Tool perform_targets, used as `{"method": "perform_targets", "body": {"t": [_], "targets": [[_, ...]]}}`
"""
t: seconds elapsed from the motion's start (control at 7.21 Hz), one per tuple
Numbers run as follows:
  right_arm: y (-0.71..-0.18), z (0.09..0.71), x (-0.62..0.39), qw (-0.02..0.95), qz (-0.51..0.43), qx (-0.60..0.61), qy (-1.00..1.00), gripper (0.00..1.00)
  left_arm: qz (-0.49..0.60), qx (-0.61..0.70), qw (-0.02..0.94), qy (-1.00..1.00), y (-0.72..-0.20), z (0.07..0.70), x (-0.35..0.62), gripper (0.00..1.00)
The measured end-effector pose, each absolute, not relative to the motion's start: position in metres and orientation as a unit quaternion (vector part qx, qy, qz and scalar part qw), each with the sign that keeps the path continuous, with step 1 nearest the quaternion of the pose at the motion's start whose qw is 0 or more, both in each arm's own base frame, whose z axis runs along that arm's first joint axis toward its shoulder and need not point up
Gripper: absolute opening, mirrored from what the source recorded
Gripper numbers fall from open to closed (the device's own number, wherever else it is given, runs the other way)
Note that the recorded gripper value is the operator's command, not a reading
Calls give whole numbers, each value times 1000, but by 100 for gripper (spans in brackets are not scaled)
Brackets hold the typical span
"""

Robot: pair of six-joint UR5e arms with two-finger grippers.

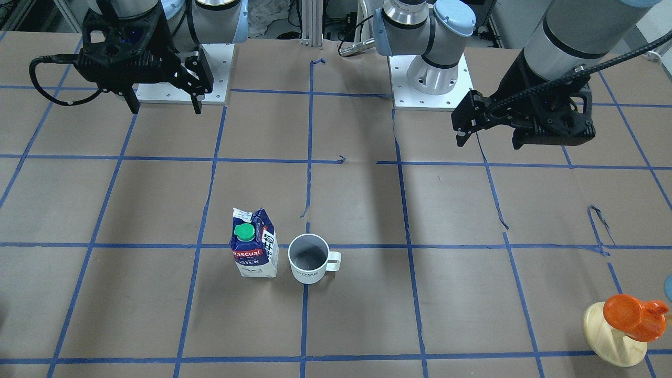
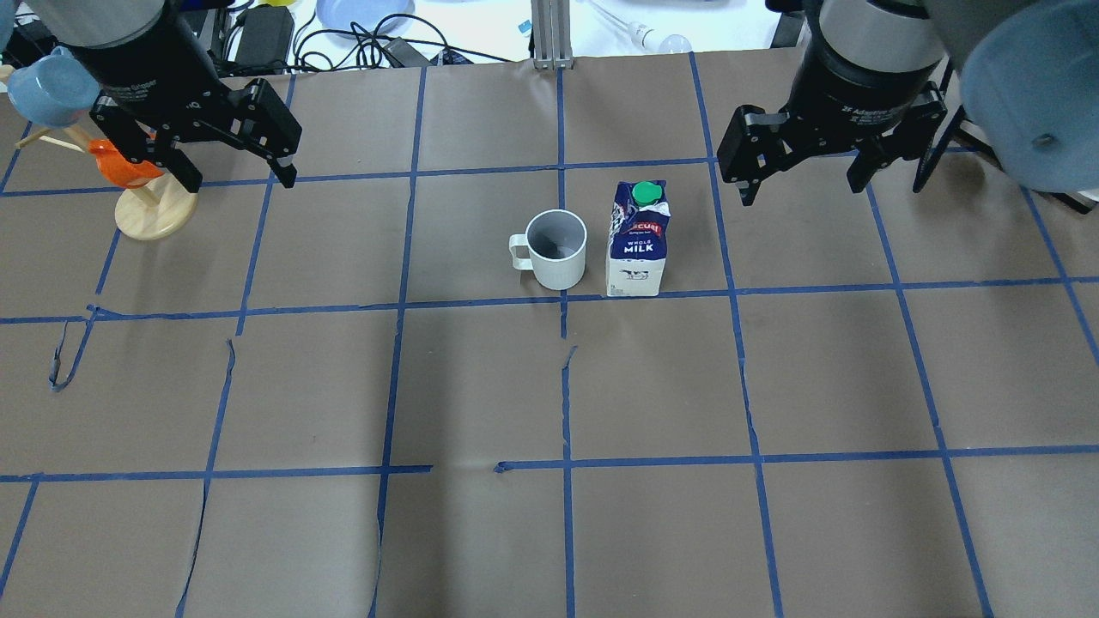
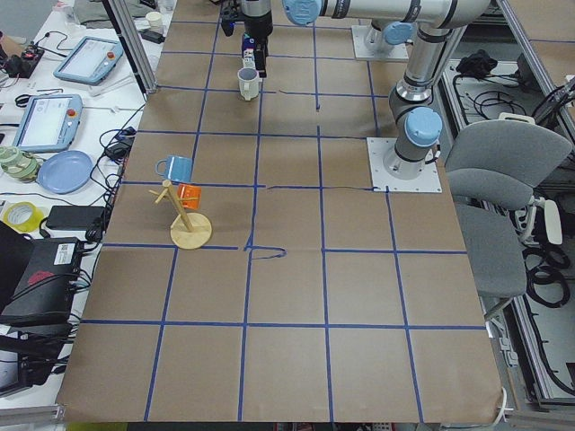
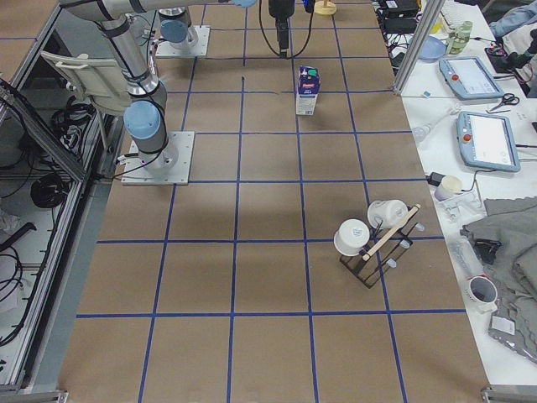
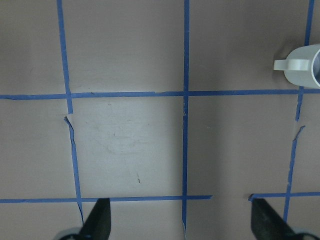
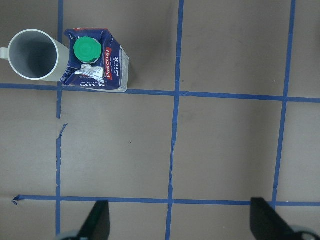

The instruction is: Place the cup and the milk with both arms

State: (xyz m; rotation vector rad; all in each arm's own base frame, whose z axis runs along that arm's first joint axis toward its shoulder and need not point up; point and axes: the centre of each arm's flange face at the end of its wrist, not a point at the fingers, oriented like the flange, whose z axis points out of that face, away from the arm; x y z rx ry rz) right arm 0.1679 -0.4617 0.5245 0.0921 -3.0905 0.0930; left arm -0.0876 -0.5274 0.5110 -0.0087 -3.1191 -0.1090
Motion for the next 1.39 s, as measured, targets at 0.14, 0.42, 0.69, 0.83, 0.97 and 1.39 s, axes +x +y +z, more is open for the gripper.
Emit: {"method": "perform_targets", "body": {"t": [0.14,0.42,0.69,0.83,0.97,1.39], "targets": [[-462,524,168,24,30,30,-999,100,-35,-3,9,-999,-527,511,-87,100],[-462,524,168,24,30,30,-999,100,-35,-4,8,-999,-527,510,-87,100],[-461,524,169,24,30,30,-999,100,-36,-4,8,-999,-526,510,-87,100],[-462,524,169,24,30,30,-999,100,-36,-4,7,-999,-526,510,-87,100],[-462,524,168,24,30,30,-999,100,-36,-5,6,-999,-526,510,-87,100],[-462,524,168,24,30,30,-999,100,-39,-6,6,-999,-526,507,-87,100]]}}
